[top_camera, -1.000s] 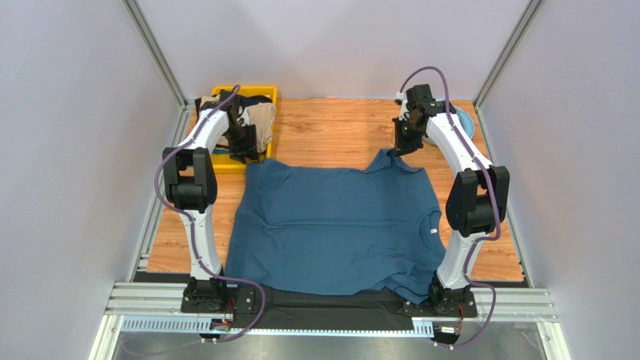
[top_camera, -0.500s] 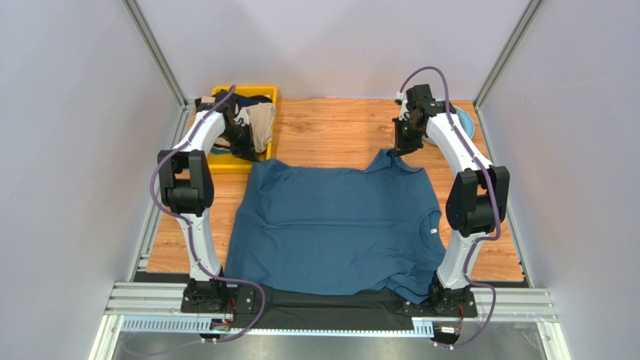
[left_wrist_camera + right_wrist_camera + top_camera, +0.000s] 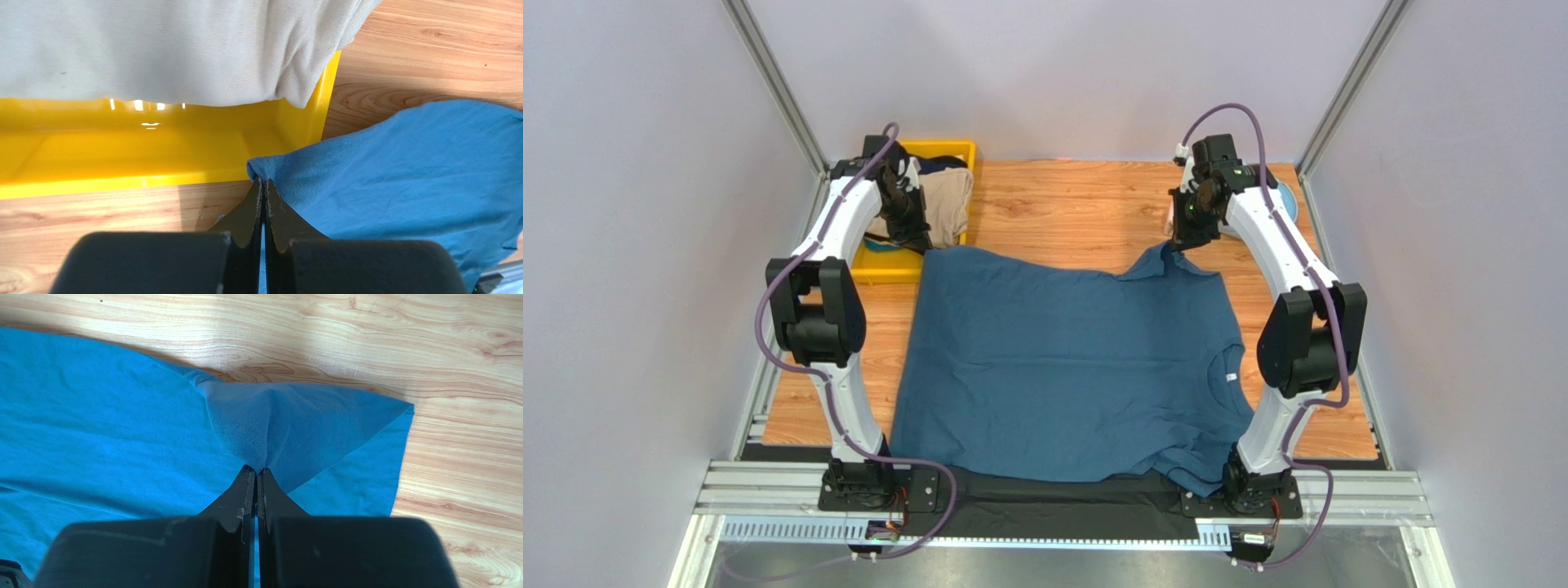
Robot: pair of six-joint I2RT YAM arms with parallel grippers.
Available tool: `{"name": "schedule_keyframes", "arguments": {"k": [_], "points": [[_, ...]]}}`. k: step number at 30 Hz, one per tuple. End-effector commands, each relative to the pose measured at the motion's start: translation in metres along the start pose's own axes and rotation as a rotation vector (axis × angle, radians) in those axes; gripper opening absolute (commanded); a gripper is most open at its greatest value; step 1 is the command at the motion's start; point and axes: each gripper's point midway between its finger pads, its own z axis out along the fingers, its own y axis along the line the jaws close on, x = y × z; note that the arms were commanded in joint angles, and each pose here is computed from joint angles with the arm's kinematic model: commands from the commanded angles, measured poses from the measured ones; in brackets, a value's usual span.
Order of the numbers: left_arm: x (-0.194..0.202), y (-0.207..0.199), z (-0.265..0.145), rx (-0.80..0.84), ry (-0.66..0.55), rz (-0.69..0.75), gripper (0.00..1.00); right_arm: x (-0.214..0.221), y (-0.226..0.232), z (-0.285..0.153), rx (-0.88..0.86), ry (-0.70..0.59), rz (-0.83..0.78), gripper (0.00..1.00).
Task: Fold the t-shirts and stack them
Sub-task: Fold the tshirt
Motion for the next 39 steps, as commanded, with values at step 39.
{"name": "schedule_keyframes", "arguments": {"k": [39], "points": [[0.007, 0.019, -0.065, -0.101, -0.298, 0.128, 0.00, -0.014, 0.004, -0.096, -0.009, -0.205, 0.012, 0.00]]}}
